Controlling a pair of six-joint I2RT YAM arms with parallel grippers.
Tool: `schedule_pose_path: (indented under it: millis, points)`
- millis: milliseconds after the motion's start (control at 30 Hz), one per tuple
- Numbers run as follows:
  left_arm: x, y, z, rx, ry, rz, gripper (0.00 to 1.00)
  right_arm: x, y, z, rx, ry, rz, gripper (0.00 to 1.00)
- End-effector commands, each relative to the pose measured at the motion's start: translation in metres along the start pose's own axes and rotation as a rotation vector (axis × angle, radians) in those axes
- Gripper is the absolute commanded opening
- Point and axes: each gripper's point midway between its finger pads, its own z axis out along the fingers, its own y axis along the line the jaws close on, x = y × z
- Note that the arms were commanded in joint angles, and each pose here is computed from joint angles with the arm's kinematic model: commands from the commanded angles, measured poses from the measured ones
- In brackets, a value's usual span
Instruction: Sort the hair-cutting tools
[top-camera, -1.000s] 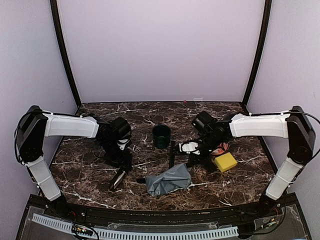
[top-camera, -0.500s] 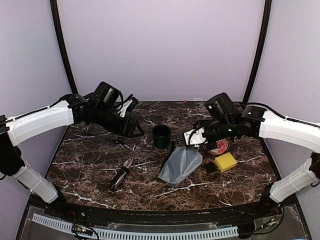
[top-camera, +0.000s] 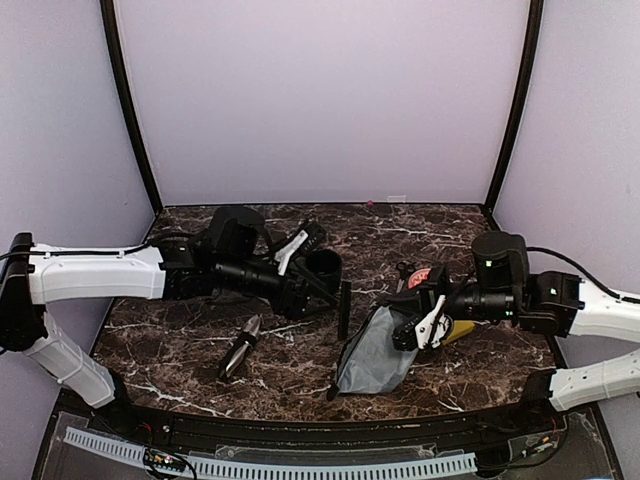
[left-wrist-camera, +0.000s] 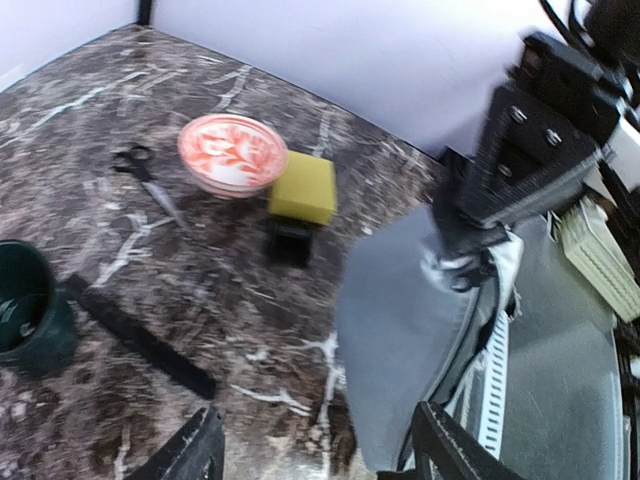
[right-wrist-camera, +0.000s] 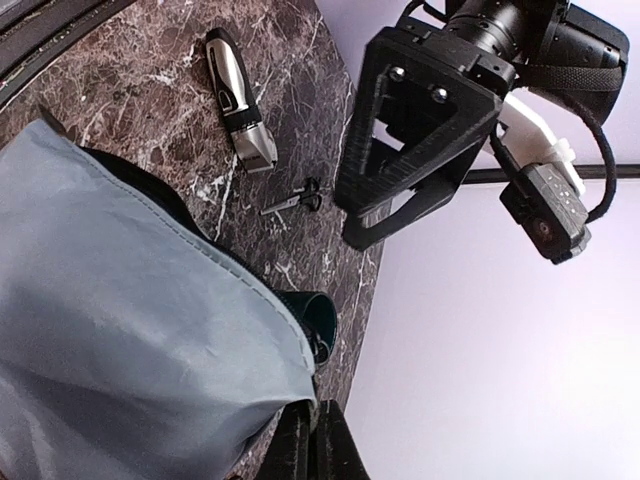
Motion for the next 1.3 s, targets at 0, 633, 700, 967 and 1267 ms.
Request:
schedule_pose_path:
  millis: [0,633,700,967,1267]
  points:
    - [0.005,-0.030,0.011,0.080,-0.062,0.139,0.66,-0.010,-0.019,0.002,0.100,-0.019,-0.024,0.00]
    - [0.032,-0.008,0.065,-0.026,0.022,0.220,0.22,-0.006,-0.024,0.003,0.164,-0.007,0.024,0.00]
    - [0.032,-0.010,0.066,-0.011,0.024,0.206,0.13,-0.002,-0.025,0.004,0.171,0.013,0.053,0.00]
    - [0.025,0.018,0.043,-0.229,0.067,0.103,0.00,0.024,0.011,0.004,0.063,0.141,0.172,0.34]
    - [0.038,0.052,0.017,-0.473,0.215,0.057,0.00,0.029,-0.006,-0.001,-0.004,0.125,0.777,0.58]
